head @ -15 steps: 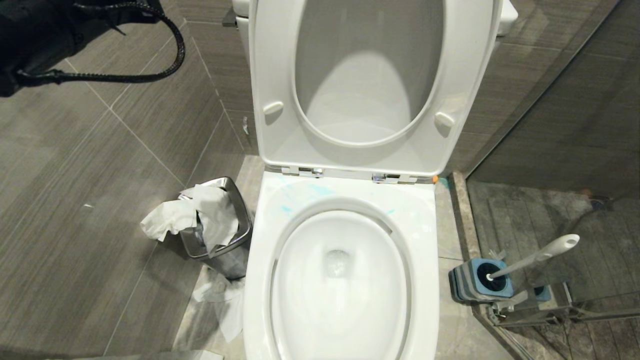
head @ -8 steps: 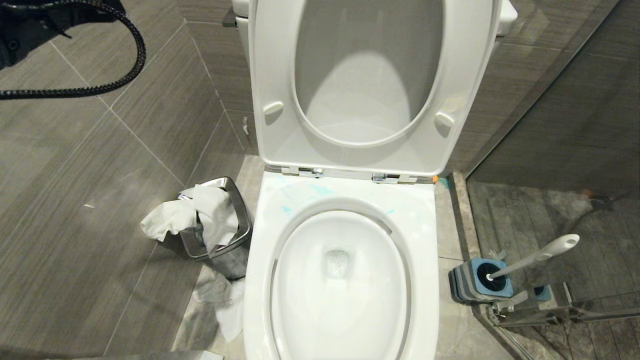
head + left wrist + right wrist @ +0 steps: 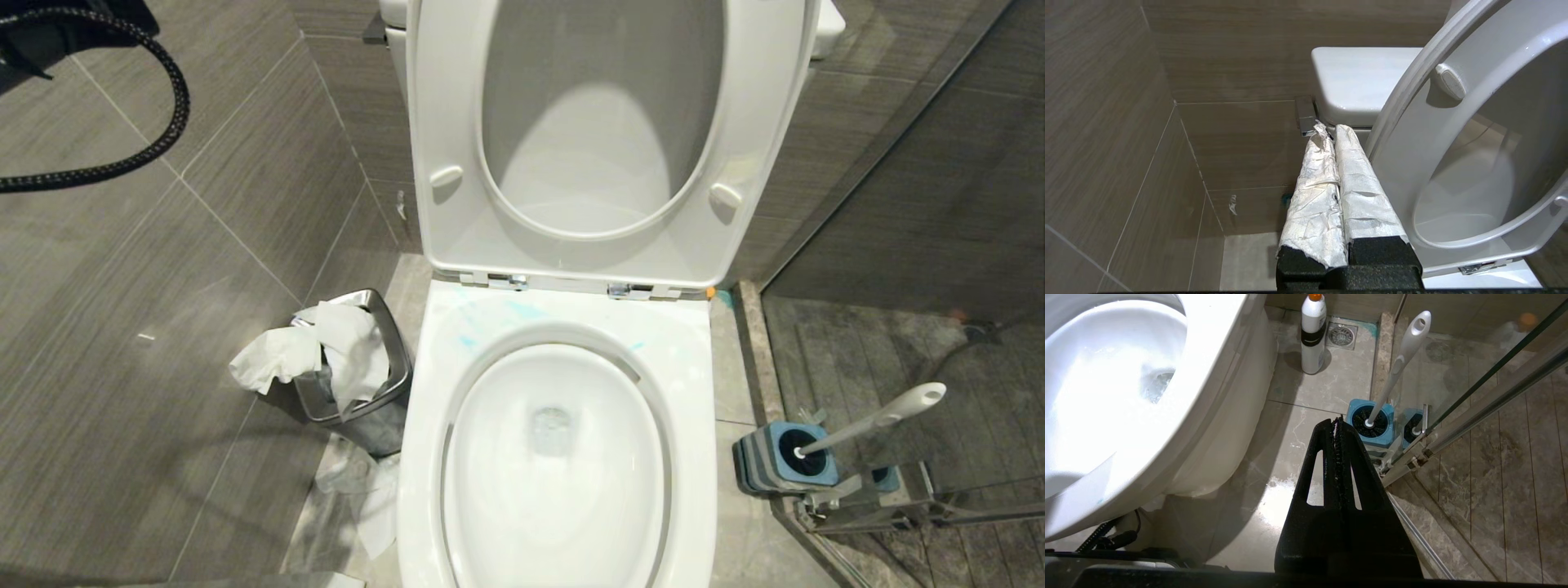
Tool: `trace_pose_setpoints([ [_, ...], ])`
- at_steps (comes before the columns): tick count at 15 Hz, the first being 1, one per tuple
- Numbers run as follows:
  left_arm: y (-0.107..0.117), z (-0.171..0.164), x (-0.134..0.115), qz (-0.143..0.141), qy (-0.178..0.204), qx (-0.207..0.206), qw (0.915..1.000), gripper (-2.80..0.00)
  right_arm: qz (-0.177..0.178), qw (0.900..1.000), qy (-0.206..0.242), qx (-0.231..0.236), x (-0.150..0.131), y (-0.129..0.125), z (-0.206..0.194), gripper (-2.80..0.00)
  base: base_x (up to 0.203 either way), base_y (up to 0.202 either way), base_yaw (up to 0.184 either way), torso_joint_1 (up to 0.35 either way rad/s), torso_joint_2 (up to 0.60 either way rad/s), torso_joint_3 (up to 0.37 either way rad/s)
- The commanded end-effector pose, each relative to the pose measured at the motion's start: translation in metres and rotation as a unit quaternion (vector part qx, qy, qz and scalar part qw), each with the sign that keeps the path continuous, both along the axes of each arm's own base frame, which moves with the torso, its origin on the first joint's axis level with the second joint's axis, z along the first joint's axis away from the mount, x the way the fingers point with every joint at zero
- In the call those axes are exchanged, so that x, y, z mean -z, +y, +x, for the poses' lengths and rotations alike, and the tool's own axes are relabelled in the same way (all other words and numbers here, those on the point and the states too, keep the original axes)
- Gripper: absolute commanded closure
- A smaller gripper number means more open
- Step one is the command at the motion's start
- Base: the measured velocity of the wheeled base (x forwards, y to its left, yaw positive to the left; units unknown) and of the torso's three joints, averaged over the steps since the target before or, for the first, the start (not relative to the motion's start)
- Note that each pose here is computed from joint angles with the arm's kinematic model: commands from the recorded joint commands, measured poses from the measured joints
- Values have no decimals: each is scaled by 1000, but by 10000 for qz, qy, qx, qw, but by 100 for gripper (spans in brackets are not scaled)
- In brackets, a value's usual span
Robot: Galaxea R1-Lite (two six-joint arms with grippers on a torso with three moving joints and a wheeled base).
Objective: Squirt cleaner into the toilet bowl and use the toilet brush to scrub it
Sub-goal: Close the toilet lid
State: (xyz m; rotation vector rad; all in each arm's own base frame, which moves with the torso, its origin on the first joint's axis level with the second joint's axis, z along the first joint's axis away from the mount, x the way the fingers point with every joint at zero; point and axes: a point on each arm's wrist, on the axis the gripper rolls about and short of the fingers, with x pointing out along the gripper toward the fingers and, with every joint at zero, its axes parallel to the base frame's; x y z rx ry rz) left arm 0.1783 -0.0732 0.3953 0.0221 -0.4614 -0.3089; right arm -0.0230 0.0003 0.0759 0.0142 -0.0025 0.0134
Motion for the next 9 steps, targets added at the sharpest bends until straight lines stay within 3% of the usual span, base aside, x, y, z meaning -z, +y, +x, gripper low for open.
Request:
trace_pose_setpoints([
  [1,3,-7,-3,9,-115,90,9999,0,2,10000,5,-2,0,0,0,0,0,0,0,0,0,0],
  [9,14,2,0,96,-25,-227,9997,0,-2,10000,5,-2,0,0,0,0,0,0,0,0,0,0],
])
